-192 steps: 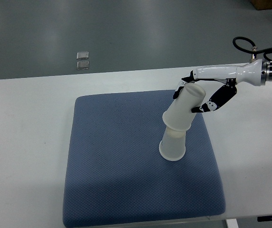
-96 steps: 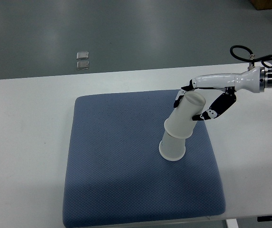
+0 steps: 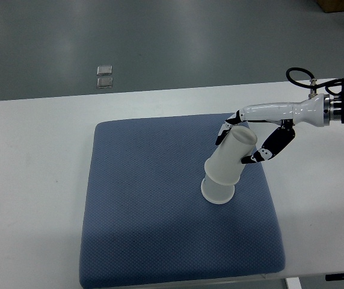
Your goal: Stack paper cups
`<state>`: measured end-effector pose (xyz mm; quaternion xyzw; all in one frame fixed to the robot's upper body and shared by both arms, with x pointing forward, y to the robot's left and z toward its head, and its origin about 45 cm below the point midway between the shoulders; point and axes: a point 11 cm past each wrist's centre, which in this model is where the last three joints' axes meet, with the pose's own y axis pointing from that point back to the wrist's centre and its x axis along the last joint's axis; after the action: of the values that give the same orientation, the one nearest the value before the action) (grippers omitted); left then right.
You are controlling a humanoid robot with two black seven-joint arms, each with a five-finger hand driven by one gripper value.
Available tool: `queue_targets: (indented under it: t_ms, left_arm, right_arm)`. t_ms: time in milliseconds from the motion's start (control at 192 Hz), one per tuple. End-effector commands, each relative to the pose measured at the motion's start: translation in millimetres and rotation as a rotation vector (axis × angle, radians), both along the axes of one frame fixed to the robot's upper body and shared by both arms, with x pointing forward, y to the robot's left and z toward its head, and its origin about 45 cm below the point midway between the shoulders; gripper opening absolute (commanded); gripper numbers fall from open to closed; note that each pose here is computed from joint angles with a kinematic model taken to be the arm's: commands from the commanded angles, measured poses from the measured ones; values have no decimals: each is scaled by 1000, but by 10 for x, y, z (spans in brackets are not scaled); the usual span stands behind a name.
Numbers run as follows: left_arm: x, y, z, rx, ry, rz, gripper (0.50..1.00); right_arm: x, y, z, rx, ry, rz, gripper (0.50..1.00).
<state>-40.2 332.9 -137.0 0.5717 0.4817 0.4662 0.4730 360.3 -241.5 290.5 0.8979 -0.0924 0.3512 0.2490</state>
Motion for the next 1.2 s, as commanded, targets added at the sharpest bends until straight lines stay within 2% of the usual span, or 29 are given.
queue_targets:
  t_ms: [0,36,57,99,328,479,657,823,1001,1193]
  left_arm:
    - [-1,0,0,0,0,0,1000]
    - [-1,1,0,1,0,0,1000]
    - [-1,0,0,0,0,0,1000]
    - [-1,1,0,1,0,0,1000]
    - [-1,1,0,1,0,0,1000]
    - [-1,0,0,0,0,0,1000]
    - [-1,0,0,0,0,0,1000]
    - [-1,0,0,0,0,0,1000]
    - [-1,0,0,0,0,0,1000]
    - [-1,0,0,0,0,0,1000]
  right_arm:
    - [-11,0,-30,-1,7,-1,801]
    - [-11,1,-38,-1,8,-2,842]
    - [-17,11,-42,3,11,1,897]
    - [-24,12,-60,3,14,1,919]
    - [-18,-4,-80,7,18,-9,924]
    - [121,-67,-59,59,-17,-80,924]
    - [220,-162,-81,192,66,-191,924]
    - [344,-281,-287,358,213,-364,921]
    - [456,-494,-716,487,461,-653,924]
    - [560,-556,-875,688,718,-867,924]
